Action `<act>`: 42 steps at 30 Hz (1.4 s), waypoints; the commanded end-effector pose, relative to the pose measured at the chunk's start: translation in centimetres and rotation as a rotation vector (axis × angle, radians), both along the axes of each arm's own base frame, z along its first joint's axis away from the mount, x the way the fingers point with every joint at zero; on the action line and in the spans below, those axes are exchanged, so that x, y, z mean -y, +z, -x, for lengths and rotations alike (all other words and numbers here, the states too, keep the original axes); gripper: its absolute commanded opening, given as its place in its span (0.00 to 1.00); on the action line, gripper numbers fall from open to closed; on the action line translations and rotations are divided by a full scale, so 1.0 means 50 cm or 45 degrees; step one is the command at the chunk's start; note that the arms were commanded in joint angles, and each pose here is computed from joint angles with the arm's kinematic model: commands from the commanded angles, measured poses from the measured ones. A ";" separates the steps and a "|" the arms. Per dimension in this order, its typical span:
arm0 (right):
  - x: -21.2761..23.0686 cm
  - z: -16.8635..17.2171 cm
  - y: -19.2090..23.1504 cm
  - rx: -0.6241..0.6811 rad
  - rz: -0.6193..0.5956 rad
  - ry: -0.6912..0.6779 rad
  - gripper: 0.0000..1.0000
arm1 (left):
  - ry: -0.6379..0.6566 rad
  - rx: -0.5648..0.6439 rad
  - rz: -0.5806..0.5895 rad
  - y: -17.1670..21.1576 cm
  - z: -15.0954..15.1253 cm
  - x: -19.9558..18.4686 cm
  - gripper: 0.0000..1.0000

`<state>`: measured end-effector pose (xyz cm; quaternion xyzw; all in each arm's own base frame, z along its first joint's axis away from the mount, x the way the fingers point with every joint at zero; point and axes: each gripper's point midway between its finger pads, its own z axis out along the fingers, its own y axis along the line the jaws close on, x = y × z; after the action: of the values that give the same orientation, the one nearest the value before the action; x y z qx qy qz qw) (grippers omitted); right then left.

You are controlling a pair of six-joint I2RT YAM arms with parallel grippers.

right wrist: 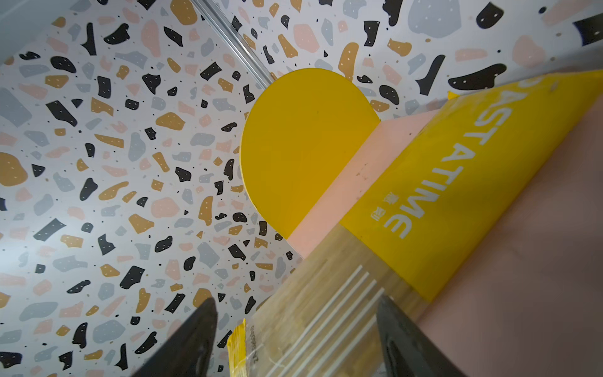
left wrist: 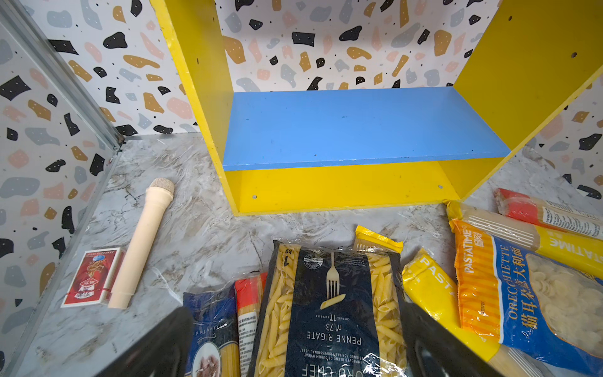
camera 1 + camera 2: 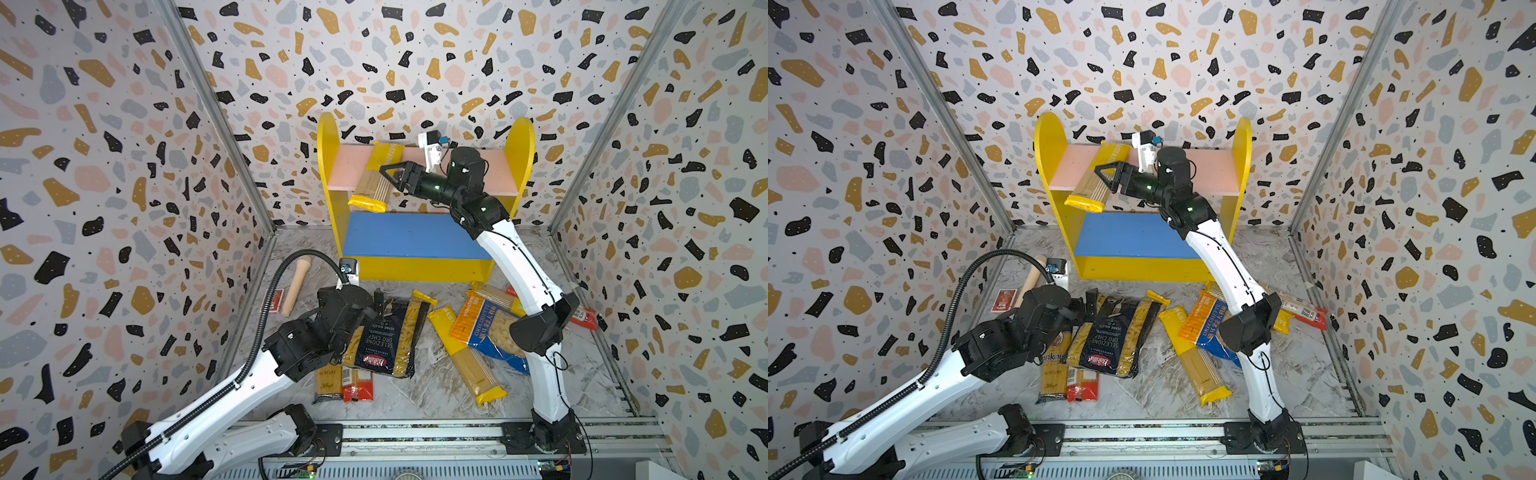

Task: Place and organize the pasta boxes and bags onto the shelf
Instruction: 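Lower the spaghetti pack onto the pink upper shelf with the right gripper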

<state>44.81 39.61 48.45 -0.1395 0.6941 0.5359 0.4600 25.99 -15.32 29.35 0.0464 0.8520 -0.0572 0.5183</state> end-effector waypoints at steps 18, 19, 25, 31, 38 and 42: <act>-0.032 0.059 -0.035 0.026 0.160 -0.012 0.68 | 0.066 0.074 0.035 0.032 -0.013 -0.013 0.99; -0.031 0.057 -0.038 0.017 0.163 -0.020 0.68 | 0.068 0.069 0.031 0.029 -0.012 -0.015 1.00; -0.034 0.086 -0.061 -0.032 0.135 0.033 0.69 | 0.063 0.059 0.033 0.024 -0.005 -0.019 0.99; -0.049 0.091 -0.070 -0.066 0.061 0.095 0.69 | 0.059 0.059 0.034 0.024 -0.001 -0.023 0.99; -0.053 0.099 -0.043 -0.040 -0.014 0.141 0.69 | 0.083 0.082 0.040 0.037 0.008 -0.043 0.99; -0.057 0.096 -0.043 -0.070 -0.039 0.161 0.70 | 0.077 0.086 0.042 0.041 0.008 -0.042 0.99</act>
<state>40.75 42.59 44.02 -0.1553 0.7121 0.5543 0.4020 25.54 -13.78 31.17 0.0209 0.8363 -0.0608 0.5444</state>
